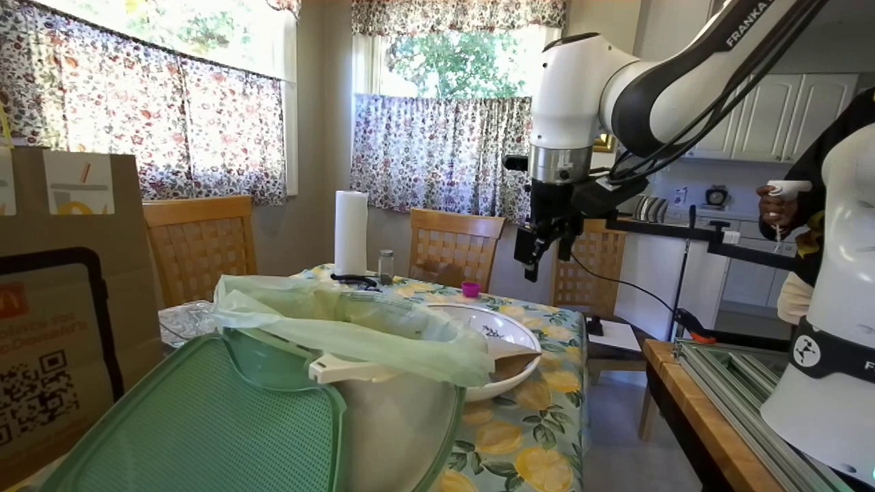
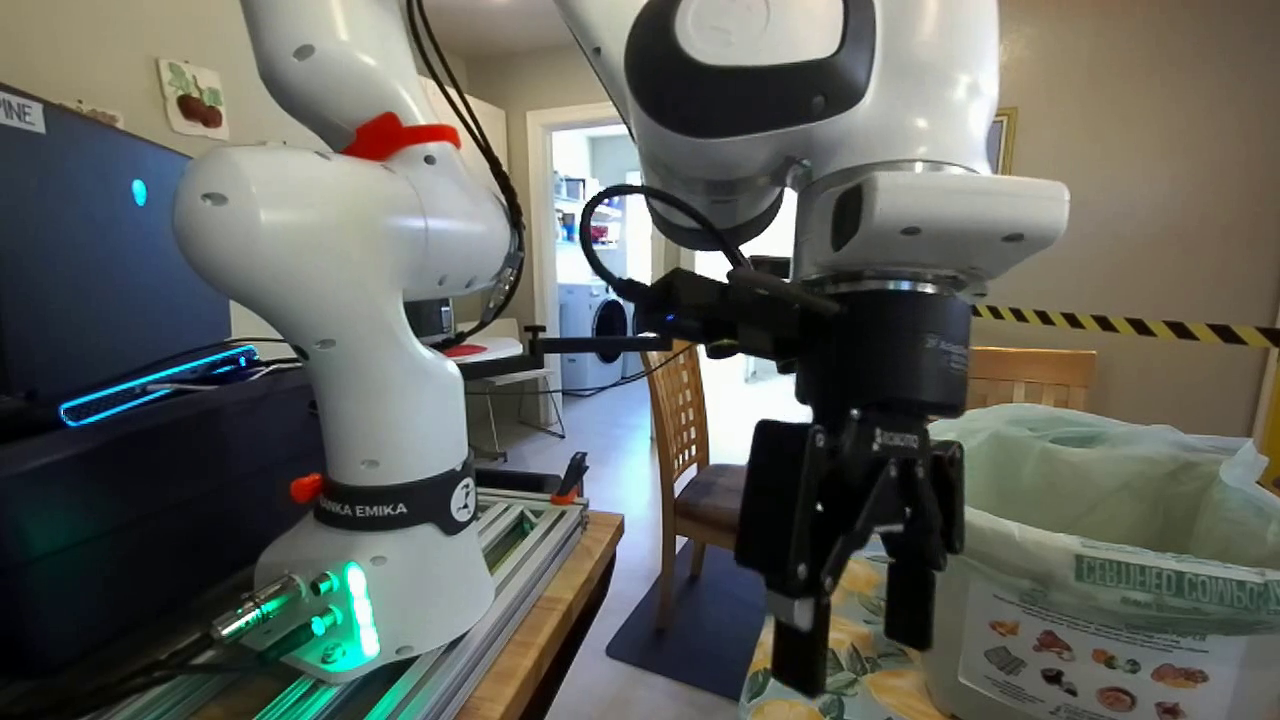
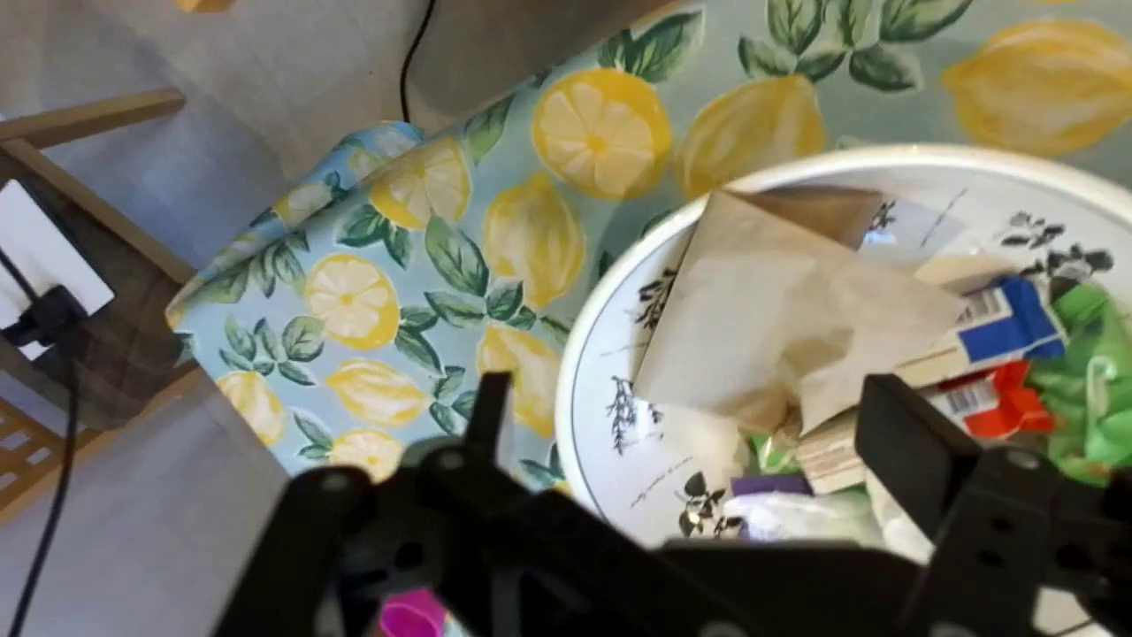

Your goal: Put some of the contents of the white plate into the bin

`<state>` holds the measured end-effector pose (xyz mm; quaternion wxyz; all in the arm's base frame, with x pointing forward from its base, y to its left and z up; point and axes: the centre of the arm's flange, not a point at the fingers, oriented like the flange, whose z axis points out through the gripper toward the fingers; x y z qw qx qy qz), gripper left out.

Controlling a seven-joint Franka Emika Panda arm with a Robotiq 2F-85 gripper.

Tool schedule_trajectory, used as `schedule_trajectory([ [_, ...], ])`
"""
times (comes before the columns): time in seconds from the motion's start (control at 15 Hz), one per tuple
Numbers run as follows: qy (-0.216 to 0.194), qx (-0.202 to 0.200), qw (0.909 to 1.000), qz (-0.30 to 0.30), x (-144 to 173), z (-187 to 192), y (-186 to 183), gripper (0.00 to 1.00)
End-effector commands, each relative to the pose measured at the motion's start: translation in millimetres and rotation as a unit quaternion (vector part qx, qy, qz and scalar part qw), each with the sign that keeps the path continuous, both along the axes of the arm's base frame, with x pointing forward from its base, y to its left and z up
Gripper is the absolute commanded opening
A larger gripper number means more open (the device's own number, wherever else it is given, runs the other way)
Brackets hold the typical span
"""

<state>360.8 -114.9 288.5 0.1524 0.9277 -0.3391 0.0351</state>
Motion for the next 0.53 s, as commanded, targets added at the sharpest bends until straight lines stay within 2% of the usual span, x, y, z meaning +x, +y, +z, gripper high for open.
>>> schedule_trajectory([
  [0.0, -0.055, 0.022, 0.9951, -0.079, -1.9, -30.9, -33.4, 1.0],
  [0.07, -0.036, 0.01, 0.9984, -0.042, -0.1, -7.9, -22.0, 1.0],
  [0.2, -0.034, 0.014, 0.9981, -0.05, -0.8, -13.3, -27.8, 1.0],
  [0.27, -0.04, -0.002, 0.9986, -0.034, -1.4, 7.6, -9.3, 1.0],
  [0.47, -0.05, 0.003, 0.9987, 0.01, 16.5, 0.6, -2.6, 1.0],
])
